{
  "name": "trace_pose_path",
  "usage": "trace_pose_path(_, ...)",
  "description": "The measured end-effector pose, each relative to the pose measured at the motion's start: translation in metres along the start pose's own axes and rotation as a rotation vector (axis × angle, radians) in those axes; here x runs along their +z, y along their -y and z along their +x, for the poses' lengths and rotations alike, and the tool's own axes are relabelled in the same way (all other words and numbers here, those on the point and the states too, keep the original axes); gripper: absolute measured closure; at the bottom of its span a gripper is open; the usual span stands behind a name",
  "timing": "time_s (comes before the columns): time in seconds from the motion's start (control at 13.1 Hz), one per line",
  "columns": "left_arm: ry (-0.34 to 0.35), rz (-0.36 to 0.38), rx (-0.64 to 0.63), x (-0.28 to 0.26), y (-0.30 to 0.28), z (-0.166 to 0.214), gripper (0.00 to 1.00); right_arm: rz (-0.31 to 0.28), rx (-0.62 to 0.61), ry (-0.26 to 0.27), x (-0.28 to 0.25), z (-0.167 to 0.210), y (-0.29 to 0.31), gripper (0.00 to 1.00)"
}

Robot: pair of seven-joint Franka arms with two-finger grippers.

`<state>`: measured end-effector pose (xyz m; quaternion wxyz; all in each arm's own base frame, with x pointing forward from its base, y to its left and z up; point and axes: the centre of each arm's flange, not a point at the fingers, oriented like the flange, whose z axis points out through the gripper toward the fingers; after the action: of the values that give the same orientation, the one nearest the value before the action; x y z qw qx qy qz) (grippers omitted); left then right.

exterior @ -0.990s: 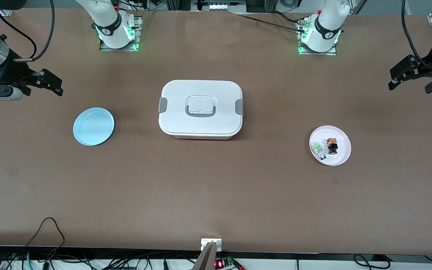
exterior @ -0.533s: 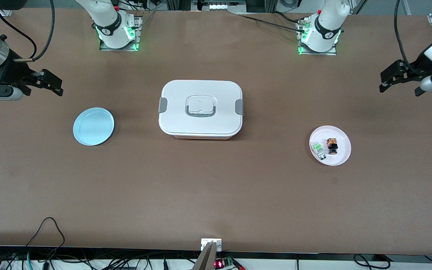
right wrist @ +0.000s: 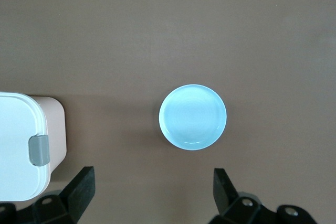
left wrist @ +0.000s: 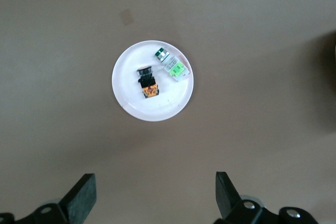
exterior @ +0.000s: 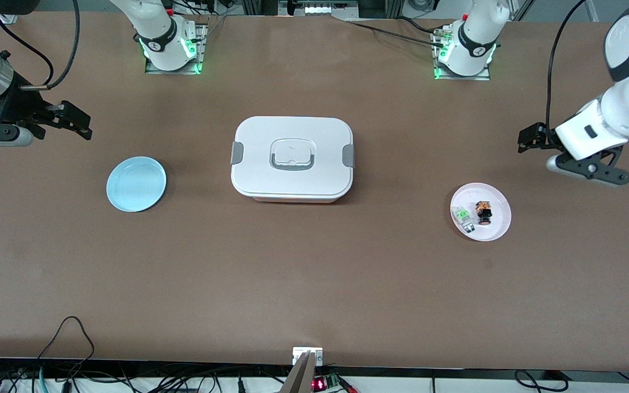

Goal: Transfer orange switch to right arm and place
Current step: 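Move the left gripper down over the orange switch on the white plate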

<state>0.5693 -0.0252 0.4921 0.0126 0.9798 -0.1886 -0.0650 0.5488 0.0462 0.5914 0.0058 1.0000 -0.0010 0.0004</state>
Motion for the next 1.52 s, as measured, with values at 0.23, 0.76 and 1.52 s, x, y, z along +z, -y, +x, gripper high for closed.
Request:
trace_pose_path(0.23,-0.004,0.000,0.253,0.059,0.017,0.003,0.00,0.000,0.000,0.001,0.000,0.000,0.000,0.00)
trace_pose_path(0.76,-0.029,0.027,0.768,0.177,0.035,0.009,0.00,0.000,0.000,0.002,0.000,0.000,0.000,0.00)
trace_pose_path(1.52,-0.056,0.082,1.061,0.281,0.039,0.025,0.00,0.001,-0.005,0.002,0.001,0.001,0.003,0.00)
